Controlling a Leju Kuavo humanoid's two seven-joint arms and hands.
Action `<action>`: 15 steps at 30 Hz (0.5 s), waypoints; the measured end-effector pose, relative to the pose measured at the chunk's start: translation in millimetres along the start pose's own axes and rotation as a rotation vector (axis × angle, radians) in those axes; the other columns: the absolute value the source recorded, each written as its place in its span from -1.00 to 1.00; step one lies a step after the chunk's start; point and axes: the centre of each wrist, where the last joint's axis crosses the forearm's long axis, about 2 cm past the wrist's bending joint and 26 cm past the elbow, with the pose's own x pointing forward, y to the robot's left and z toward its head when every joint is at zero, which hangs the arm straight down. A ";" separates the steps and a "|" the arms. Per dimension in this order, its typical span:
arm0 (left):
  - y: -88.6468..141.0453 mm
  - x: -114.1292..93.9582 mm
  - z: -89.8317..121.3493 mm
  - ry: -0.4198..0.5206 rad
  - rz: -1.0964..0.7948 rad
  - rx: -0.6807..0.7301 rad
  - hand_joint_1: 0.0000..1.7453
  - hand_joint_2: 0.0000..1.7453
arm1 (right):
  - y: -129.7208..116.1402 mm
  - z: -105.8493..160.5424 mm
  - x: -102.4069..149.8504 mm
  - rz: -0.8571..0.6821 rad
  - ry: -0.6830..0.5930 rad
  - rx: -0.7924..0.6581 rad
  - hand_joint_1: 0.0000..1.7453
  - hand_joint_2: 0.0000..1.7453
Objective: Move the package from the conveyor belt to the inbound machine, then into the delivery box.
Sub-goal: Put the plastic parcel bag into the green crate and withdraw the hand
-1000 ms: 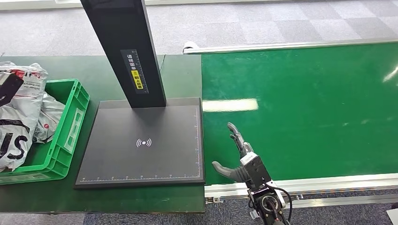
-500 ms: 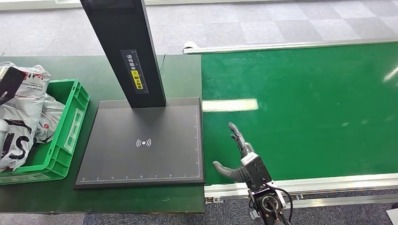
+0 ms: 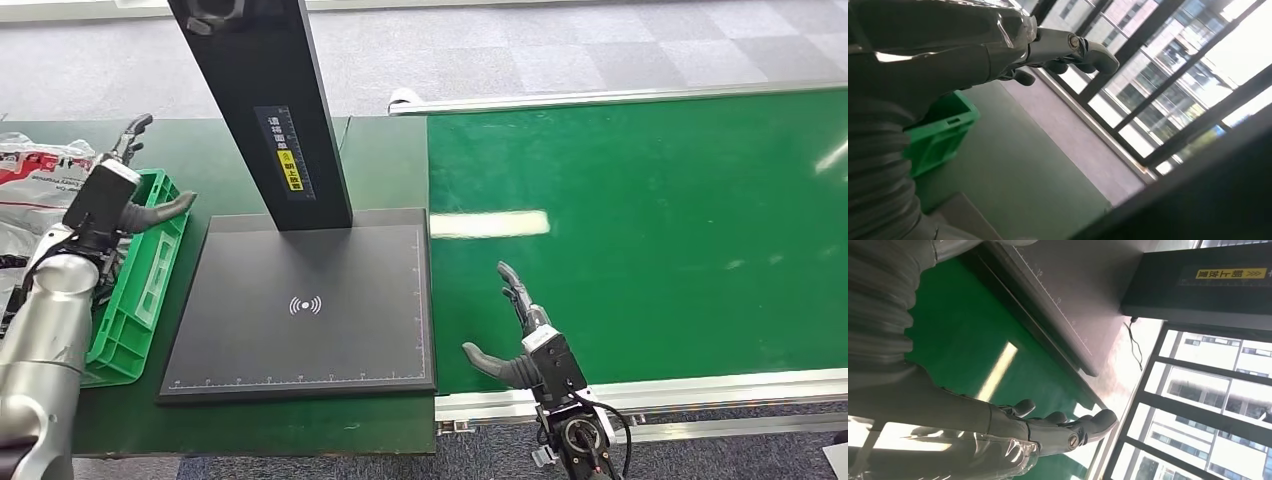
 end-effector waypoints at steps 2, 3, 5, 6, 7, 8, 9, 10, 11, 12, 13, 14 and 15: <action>-8.2 6.5 2.9 -0.035 0.008 -0.025 -1.00 1.00 | -1.7 0.3 -0.2 0.001 0.001 -0.003 -1.00 1.00; -11.6 9.3 4.4 -0.055 0.018 -0.040 -1.00 1.00 | -2.2 0.5 -0.3 0.002 0.001 -0.004 -1.00 1.00; -20.7 14.6 9.7 -0.105 0.065 -0.078 -1.00 1.00 | -2.8 0.8 -0.5 0.003 0.001 -0.005 -1.00 1.00; -27.8 17.1 14.3 -0.132 0.101 -0.099 -1.00 1.00 | -3.1 1.1 -0.7 0.004 0.002 -0.005 -1.00 1.00; -37.7 20.2 20.4 -0.159 0.144 -0.120 -1.00 1.00 | -3.3 1.9 -1.0 0.004 0.004 -0.005 -1.00 1.00; -50.0 23.2 27.9 -0.181 0.191 -0.140 -1.00 1.00 | -3.4 3.1 -1.6 0.004 0.007 -0.005 -1.00 1.00; -65.0 26.5 37.3 -0.202 0.244 -0.162 -1.00 1.00 | -3.3 4.8 -2.3 0.004 0.011 -0.006 -1.00 1.00; -81.2 30.3 47.8 -0.222 0.299 -0.185 -1.00 1.00 | -3.1 6.9 -3.3 0.003 0.016 -0.006 -1.00 1.00; -97.1 33.7 58.6 -0.239 0.354 -0.209 -1.00 1.00 | -2.8 9.1 -4.3 0.002 0.021 -0.005 -1.00 1.00; -112.1 37.7 69.2 -0.254 0.409 -0.233 -1.00 1.00 | -2.6 11.3 -5.2 0.001 0.026 -0.005 -1.00 1.00; -124.9 41.8 78.2 -0.267 0.462 -0.251 -1.00 1.00 | -2.4 13.3 -6.0 0.000 0.030 -0.006 -1.00 1.00; -136.3 45.8 85.8 -0.277 0.513 -0.266 -1.00 1.00 | -2.3 15.0 -6.7 -0.001 0.035 -0.006 -1.00 1.00; -146.7 50.0 92.7 -0.287 0.566 -0.277 -1.00 1.00 | -2.1 16.5 -7.3 -0.004 0.040 -0.006 -1.00 1.00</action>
